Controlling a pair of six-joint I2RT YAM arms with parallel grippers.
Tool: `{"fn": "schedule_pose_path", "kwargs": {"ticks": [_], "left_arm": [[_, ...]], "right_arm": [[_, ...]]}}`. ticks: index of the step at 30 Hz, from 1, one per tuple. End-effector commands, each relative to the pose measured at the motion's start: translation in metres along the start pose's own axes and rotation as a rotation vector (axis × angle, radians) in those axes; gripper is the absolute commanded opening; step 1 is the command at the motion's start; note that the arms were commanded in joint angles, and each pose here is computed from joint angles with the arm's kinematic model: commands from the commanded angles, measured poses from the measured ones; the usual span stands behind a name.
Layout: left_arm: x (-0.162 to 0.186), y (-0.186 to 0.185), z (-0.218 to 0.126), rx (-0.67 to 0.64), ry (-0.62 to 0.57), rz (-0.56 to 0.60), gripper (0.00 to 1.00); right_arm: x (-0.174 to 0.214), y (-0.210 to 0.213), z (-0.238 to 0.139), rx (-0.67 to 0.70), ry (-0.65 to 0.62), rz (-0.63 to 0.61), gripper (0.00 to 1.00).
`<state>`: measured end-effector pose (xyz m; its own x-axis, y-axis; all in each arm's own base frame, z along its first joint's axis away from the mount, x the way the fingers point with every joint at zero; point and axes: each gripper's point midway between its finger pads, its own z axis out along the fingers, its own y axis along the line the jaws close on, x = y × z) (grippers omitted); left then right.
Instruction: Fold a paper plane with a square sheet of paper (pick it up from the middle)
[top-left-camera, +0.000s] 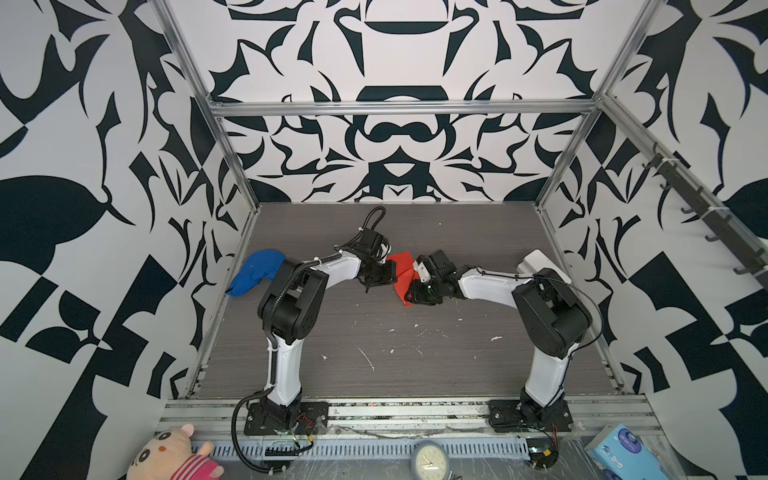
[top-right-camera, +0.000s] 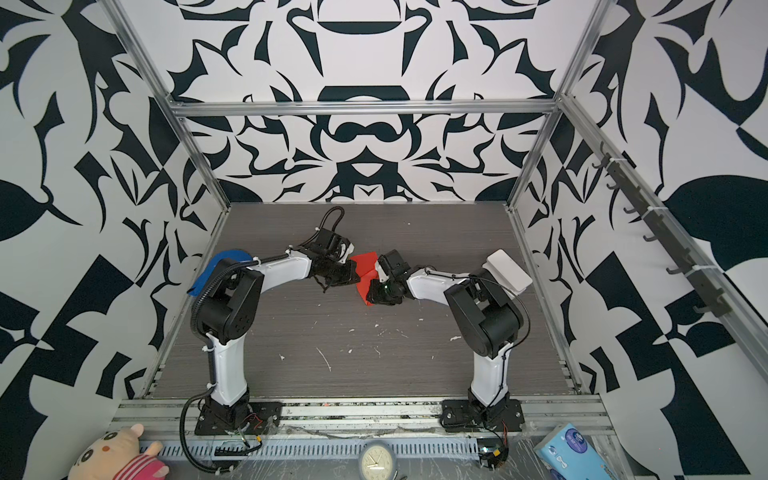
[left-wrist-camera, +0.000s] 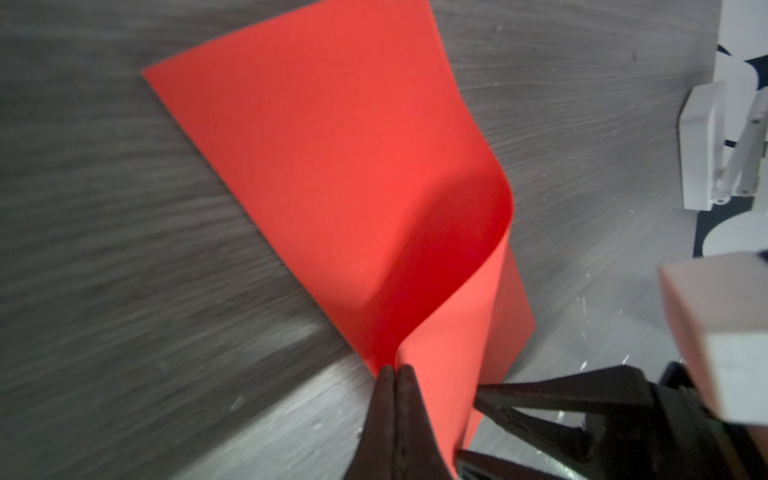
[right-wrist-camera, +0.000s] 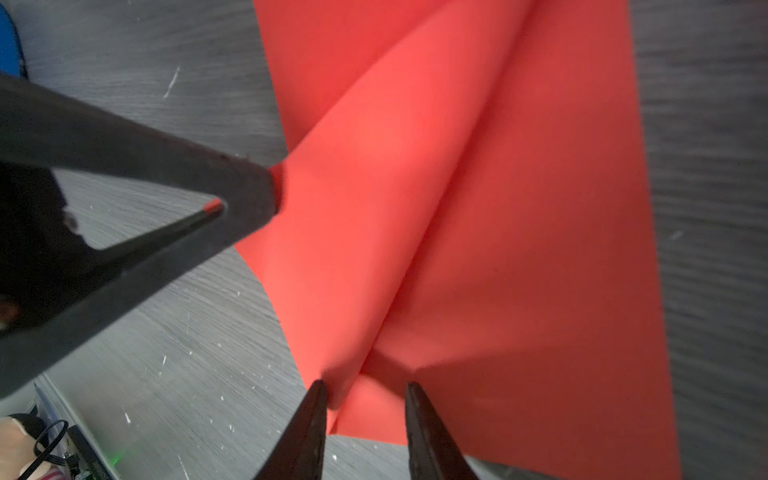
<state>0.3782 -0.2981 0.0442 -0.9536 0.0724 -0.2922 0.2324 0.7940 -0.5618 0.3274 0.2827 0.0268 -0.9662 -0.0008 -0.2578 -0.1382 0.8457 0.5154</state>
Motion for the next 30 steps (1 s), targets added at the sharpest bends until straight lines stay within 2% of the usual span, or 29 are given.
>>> {"fn": "schedule_pose_path", "kwargs": {"ticks": [1, 8, 11, 16, 21, 25, 28, 30], "left_arm": [[-0.010, -0.006, 0.005, 0.039, -0.004, 0.058, 0.00], [-0.014, 0.000, 0.021, 0.028, 0.025, 0.059, 0.00], [-0.013, 0.001, 0.023, 0.029, 0.033, 0.056, 0.00], [-0.008, -0.006, 0.009, 0.046, 0.010, 0.048, 0.00], [0.009, -0.016, -0.007, 0.076, -0.007, 0.024, 0.00], [0.020, -0.029, -0.012, 0.112, -0.007, 0.022, 0.06], [0.016, -0.036, -0.016, 0.139, -0.025, 0.022, 0.14], [0.011, -0.038, -0.016, 0.139, -0.040, 0.027, 0.25]], "right_arm": [[0.027, -0.038, 0.011, 0.130, 0.093, 0.039, 0.37], [0.024, -0.032, 0.012, 0.109, 0.095, 0.037, 0.37], [0.015, -0.020, 0.006, 0.059, 0.071, 0.028, 0.37], [-0.016, 0.017, -0.027, -0.059, -0.050, -0.015, 0.40], [-0.024, 0.000, -0.042, -0.032, -0.110, 0.066, 0.47], [-0.027, -0.006, -0.041, -0.082, -0.121, 0.063, 0.53], [-0.027, 0.004, -0.040, -0.129, -0.077, -0.026, 0.56], [-0.026, 0.001, -0.038, -0.123, -0.072, -0.048, 0.58]]}}
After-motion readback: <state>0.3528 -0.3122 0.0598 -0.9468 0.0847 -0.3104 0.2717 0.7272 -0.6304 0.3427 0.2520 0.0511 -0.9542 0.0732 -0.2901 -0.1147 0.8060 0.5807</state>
